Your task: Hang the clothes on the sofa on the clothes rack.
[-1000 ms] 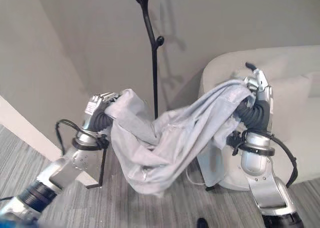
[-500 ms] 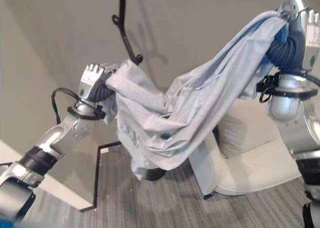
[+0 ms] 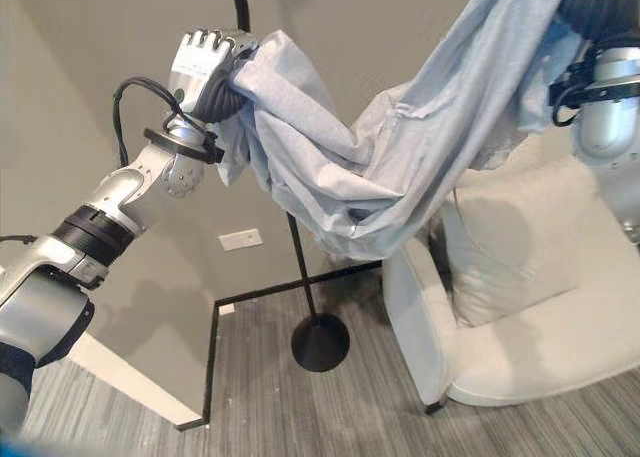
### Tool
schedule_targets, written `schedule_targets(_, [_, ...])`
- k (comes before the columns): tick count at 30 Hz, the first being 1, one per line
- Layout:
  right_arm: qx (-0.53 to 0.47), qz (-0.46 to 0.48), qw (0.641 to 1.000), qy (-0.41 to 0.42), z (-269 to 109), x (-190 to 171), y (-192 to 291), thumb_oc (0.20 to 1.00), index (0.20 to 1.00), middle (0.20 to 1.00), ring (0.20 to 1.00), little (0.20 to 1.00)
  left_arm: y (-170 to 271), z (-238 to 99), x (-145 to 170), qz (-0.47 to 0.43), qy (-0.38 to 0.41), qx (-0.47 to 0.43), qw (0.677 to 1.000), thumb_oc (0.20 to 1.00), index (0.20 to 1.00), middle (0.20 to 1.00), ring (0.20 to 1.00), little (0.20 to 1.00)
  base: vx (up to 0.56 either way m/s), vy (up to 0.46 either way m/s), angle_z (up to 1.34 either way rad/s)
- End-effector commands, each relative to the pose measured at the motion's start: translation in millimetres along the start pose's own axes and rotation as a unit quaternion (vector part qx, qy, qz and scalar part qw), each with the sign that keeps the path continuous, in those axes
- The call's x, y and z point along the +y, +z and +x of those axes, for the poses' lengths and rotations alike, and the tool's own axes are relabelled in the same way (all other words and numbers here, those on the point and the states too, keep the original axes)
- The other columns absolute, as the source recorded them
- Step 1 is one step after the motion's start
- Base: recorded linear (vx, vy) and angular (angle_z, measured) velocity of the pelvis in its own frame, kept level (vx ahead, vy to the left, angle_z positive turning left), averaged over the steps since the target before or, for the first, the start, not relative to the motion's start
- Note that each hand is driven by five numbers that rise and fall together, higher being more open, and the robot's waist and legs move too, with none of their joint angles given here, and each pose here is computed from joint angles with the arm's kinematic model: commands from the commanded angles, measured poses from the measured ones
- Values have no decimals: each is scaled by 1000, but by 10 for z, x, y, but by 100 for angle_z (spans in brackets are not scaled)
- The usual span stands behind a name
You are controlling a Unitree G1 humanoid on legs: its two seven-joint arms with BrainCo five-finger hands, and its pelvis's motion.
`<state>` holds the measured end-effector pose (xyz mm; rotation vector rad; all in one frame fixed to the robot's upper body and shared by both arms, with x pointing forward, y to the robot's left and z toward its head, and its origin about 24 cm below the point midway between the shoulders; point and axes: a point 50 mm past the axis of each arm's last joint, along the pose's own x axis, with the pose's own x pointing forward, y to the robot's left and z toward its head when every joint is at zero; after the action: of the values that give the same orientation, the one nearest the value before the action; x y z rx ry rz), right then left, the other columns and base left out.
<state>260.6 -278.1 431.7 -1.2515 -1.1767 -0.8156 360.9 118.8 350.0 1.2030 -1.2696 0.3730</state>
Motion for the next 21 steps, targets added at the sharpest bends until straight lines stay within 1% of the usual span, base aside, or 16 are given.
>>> schedule_targets(1, [27,0,999,-35,200,-127,-73,200,200,200,200,200,-329,11,145,28,12,68,997,200,200,200,200,200,107,-154,40])
schedule_targets(3, [69,-22,997,-30,317,-128,-232,200,200,200,200,200,-527,-50,138,45,-9,112,993,200,200,200,200,200,169,-261,23])
schedule_targets(5, [99,-24,994,-26,370,-83,-307,200,200,200,200,200,-623,-94,115,42,-13,149,988,200,200,200,200,200,139,-223,-5])
schedule_targets(7, [140,-39,989,-11,390,0,-423,200,200,200,200,200,-703,-170,42,39,-32,179,983,200,200,200,200,200,132,-121,-21])
schedule_targets(11, [145,-40,989,1,378,18,-446,200,200,200,200,200,-781,-285,21,50,-44,192,979,200,200,200,200,200,200,21,12])
schedule_targets(13, [143,-48,989,-2,348,-20,-474,200,200,200,200,200,-812,-356,45,46,-35,199,978,200,200,200,200,200,270,82,11])
schedule_targets(17, [141,-73,987,-5,363,-137,-541,200,200,200,200,200,-862,-344,101,59,-36,197,978,200,200,200,200,200,307,63,47])
schedule_targets(19, [139,-75,987,-1,371,-122,-529,200,200,200,200,200,-868,-363,106,56,-34,198,978,200,200,200,200,200,308,91,-17])
schedule_targets(21, [138,-55,989,2,348,-50,-485,200,200,200,200,200,-899,-415,127,64,-33,198,978,200,200,200,200,200,463,169,-91])
